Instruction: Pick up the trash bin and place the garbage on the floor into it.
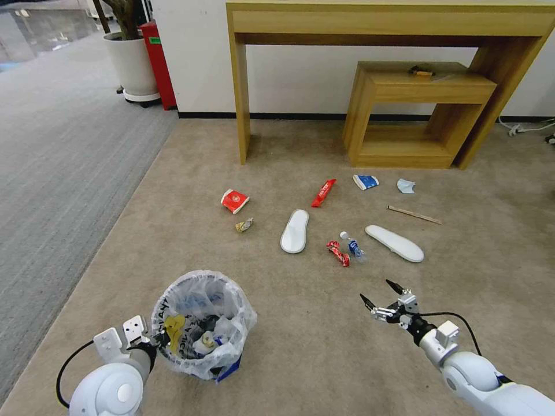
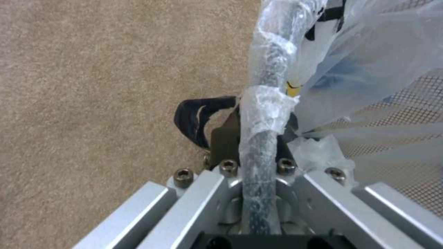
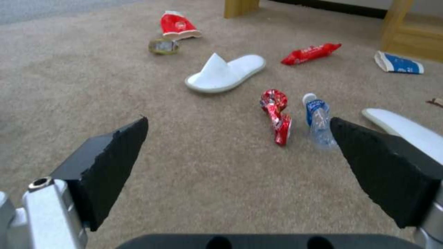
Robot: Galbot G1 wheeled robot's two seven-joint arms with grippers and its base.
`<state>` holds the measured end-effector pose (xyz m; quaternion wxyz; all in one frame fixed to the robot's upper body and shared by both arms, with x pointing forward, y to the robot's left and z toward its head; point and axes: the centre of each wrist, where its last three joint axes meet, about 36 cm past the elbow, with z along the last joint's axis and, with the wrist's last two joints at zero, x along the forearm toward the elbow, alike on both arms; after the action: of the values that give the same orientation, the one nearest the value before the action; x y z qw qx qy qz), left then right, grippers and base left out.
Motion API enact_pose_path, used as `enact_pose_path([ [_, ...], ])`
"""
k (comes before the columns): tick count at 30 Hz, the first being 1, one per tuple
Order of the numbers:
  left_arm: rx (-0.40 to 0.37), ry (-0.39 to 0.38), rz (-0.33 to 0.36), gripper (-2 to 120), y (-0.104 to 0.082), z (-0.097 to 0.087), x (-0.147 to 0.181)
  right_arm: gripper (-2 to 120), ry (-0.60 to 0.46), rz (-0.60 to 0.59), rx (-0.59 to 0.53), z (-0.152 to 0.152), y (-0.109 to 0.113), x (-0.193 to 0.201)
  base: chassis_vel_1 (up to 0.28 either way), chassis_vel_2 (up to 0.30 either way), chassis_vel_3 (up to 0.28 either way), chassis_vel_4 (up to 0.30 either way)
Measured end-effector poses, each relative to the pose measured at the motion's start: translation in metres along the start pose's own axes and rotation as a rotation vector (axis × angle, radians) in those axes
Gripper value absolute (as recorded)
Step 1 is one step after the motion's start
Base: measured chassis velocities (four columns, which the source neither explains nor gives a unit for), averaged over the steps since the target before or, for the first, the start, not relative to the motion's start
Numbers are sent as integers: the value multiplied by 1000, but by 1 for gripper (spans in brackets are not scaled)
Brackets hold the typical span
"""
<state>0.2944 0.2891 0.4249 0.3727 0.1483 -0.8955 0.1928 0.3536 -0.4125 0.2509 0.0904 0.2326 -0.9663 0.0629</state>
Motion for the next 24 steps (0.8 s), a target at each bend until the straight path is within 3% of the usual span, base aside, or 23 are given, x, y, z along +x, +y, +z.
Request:
enact_pose_path([
  [11, -11, -13, 7, 0, 6, -2, 4, 100, -18, 37, 15, 4, 4, 2, 0, 0, 0, 0],
  [24, -4, -21, 18, 0, 5, -16, -15, 100, -62, 106, -18, -7, -3, -31, 0, 0, 0, 0],
])
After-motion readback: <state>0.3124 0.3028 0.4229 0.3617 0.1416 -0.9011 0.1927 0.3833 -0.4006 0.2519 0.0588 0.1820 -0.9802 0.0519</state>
